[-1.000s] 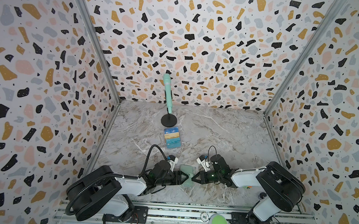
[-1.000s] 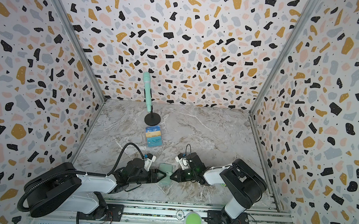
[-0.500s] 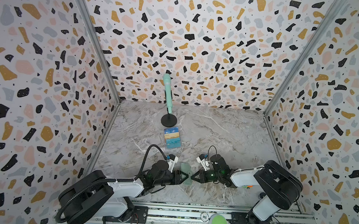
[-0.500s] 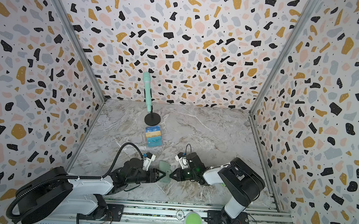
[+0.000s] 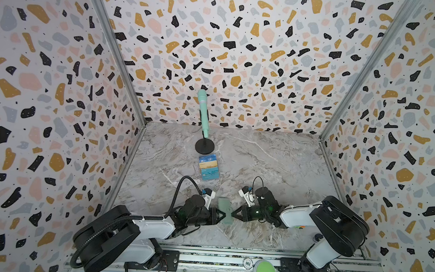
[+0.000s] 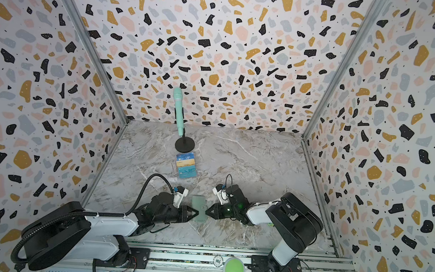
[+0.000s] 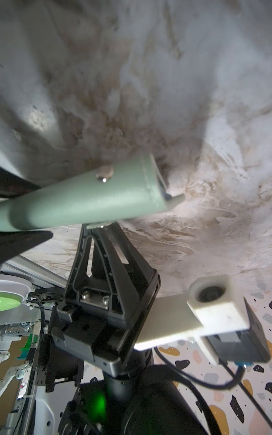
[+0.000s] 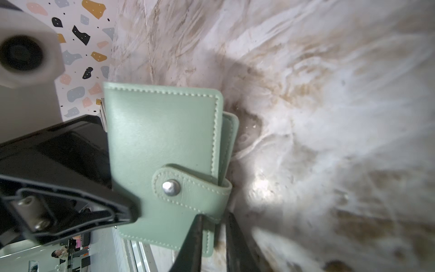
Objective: Take the credit cards out of the card holder
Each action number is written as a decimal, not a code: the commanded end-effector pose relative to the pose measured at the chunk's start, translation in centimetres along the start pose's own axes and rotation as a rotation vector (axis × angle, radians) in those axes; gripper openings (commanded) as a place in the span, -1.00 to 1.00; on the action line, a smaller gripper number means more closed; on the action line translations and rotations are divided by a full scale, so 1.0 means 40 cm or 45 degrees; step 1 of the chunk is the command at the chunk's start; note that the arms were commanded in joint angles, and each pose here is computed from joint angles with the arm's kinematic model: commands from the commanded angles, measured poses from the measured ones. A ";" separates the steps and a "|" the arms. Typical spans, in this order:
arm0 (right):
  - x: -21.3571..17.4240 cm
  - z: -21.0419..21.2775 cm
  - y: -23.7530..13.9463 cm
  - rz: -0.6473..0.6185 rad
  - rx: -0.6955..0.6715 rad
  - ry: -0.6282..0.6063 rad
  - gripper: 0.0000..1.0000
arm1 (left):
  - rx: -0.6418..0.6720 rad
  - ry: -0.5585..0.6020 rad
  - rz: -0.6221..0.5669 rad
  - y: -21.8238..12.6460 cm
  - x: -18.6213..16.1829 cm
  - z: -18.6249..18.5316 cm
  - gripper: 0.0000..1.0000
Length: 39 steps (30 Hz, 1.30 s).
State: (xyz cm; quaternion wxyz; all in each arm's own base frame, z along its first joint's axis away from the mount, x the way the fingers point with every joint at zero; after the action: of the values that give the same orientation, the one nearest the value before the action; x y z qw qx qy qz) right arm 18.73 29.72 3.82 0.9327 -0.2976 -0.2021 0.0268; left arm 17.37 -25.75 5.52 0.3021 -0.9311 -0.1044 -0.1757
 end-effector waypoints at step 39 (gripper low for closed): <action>0.251 0.179 0.003 -0.215 -0.197 -0.278 -0.26 | 0.195 0.325 -0.395 -0.086 0.216 -0.096 -0.98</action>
State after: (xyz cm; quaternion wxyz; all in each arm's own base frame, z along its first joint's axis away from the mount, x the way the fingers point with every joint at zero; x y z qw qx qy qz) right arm 24.75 35.04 12.08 0.8819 -0.3441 -0.3206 -0.0325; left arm 22.55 -23.74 10.72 0.3908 -0.8489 -0.1992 -0.2951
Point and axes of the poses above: each gripper's point midway between its finger pads, its own y axis out along the fingers, its own z axis along the line the jaws close on, x = y × z, the point moved 1 cm from there along -y, back along the fingers, and after that the axes turned 2 degrees about y, right-handed, at the moved point
